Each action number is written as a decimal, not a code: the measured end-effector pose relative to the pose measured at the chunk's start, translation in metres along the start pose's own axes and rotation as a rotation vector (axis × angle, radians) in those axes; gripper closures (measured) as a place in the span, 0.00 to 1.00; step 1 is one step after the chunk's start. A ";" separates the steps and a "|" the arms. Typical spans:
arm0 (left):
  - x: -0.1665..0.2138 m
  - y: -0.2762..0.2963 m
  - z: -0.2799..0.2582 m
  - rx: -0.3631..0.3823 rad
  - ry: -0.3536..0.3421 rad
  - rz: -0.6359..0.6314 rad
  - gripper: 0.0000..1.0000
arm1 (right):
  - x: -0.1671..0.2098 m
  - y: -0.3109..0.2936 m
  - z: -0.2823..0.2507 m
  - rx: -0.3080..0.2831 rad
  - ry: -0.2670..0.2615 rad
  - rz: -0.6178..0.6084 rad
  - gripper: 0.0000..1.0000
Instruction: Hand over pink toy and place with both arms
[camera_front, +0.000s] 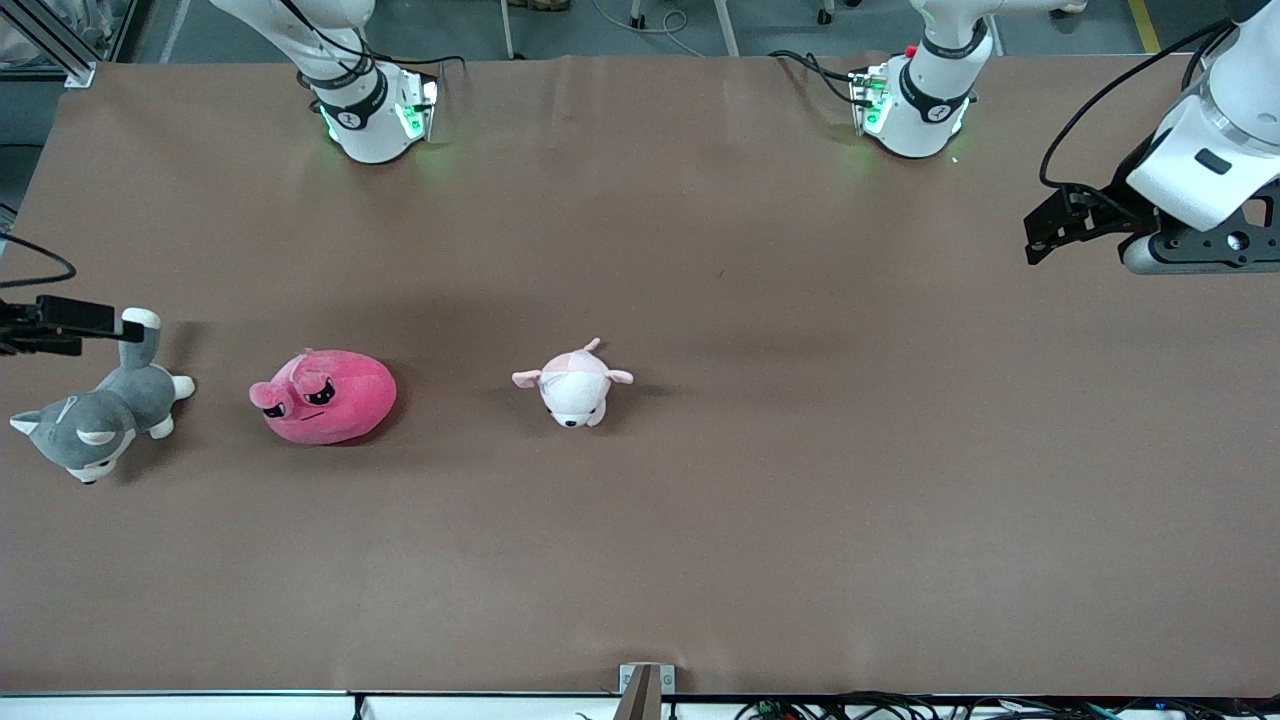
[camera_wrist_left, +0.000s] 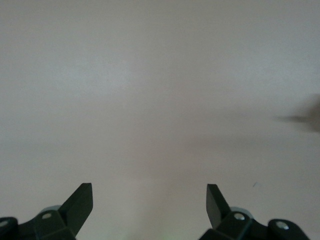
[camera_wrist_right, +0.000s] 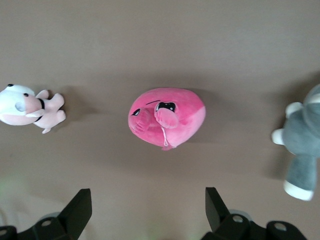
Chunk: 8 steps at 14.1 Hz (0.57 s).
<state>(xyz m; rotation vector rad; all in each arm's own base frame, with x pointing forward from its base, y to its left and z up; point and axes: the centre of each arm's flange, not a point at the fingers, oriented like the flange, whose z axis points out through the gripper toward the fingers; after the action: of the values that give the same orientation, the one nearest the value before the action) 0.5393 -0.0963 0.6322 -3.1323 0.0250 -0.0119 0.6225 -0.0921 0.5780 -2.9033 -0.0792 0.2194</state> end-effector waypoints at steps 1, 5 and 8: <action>0.000 0.000 0.000 0.000 0.000 0.000 0.00 | -0.004 -0.005 -0.010 -0.030 0.018 0.015 0.00; 0.000 0.000 0.000 0.000 0.000 0.000 0.00 | -0.013 -0.030 -0.036 -0.159 0.068 0.043 0.00; 0.000 0.000 0.000 0.000 0.001 0.000 0.00 | -0.016 -0.049 -0.054 -0.199 0.130 0.029 0.00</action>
<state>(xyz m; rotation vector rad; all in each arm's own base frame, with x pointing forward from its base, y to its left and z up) 0.5394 -0.0965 0.6320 -3.1324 0.0255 -0.0130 0.6130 -0.0575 0.6439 -3.1096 -0.0387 0.0276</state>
